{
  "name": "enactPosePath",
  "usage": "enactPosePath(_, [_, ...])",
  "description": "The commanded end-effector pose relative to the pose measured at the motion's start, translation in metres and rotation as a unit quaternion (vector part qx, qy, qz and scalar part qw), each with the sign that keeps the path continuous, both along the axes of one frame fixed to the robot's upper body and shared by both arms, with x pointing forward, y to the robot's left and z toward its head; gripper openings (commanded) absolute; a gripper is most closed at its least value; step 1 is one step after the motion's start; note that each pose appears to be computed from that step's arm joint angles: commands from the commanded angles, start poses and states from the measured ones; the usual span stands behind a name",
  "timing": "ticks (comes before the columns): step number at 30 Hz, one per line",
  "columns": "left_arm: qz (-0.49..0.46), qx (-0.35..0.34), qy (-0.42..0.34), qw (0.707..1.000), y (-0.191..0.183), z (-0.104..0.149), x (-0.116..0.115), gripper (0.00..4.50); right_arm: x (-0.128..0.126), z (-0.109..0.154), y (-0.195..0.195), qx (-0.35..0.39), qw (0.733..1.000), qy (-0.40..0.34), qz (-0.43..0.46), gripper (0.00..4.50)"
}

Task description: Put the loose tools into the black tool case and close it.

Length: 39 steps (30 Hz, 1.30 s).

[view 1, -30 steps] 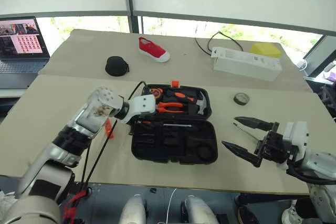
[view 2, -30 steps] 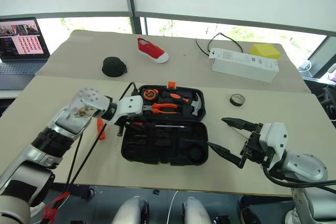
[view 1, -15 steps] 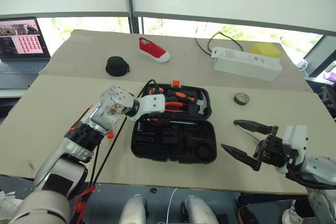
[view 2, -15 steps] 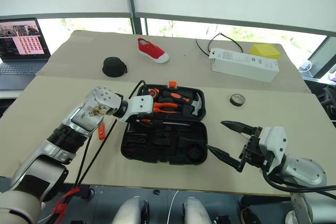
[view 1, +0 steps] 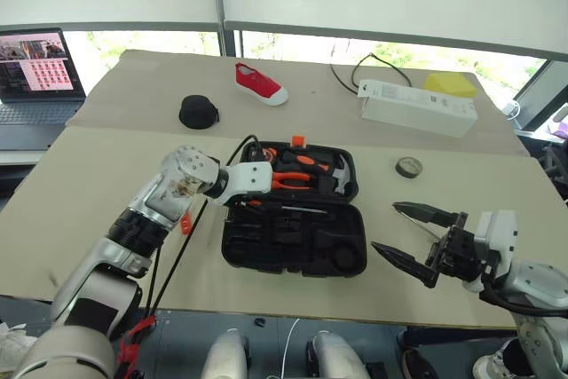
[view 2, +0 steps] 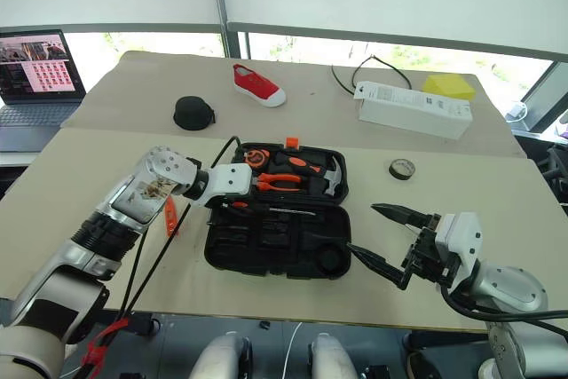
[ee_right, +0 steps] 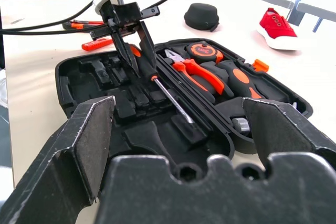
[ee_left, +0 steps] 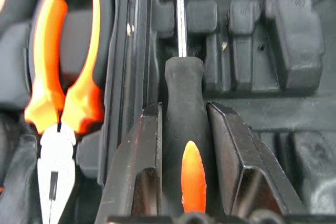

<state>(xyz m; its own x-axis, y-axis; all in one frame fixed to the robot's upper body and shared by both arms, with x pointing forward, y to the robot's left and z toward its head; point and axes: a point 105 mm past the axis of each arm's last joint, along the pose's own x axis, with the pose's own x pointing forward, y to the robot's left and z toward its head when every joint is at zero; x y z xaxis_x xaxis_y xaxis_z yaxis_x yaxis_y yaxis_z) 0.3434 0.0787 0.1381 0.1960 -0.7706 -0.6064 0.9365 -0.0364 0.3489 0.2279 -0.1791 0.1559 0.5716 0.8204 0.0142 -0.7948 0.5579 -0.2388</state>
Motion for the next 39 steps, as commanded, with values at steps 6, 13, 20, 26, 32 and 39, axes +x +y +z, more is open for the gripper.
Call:
enactPosePath(6, [-0.009,-0.006,-0.023,1.0,0.013,0.008,0.002,0.84,-0.002,0.012,0.004,0.006,1.0,-0.019,0.003,4.5])
enactPosePath(13, [-0.009,0.033,-0.001,0.999,0.01,-0.008,0.002,0.84,-0.002,0.014,0.006,0.008,1.0,-0.021,0.0,4.5])
enactPosePath(20, [0.0,0.03,0.007,1.0,0.005,-0.014,0.002,0.84,-0.004,0.016,0.009,0.01,1.0,-0.021,-0.004,4.5])
enactPosePath(26, [0.013,0.028,-0.003,1.0,0.004,-0.015,0.004,1.85,-0.006,0.016,0.011,0.014,1.0,-0.018,-0.003,4.5])
enactPosePath(32, [-0.032,-0.01,-0.052,0.998,-0.005,0.004,-0.005,3.75,-0.006,0.016,0.014,0.022,1.0,-0.015,-0.001,4.5])
enactPosePath(39, [-0.01,-0.127,-0.021,0.992,-0.001,0.026,-0.013,4.1,-0.007,0.015,0.012,0.028,0.999,-0.013,-0.009,4.5])
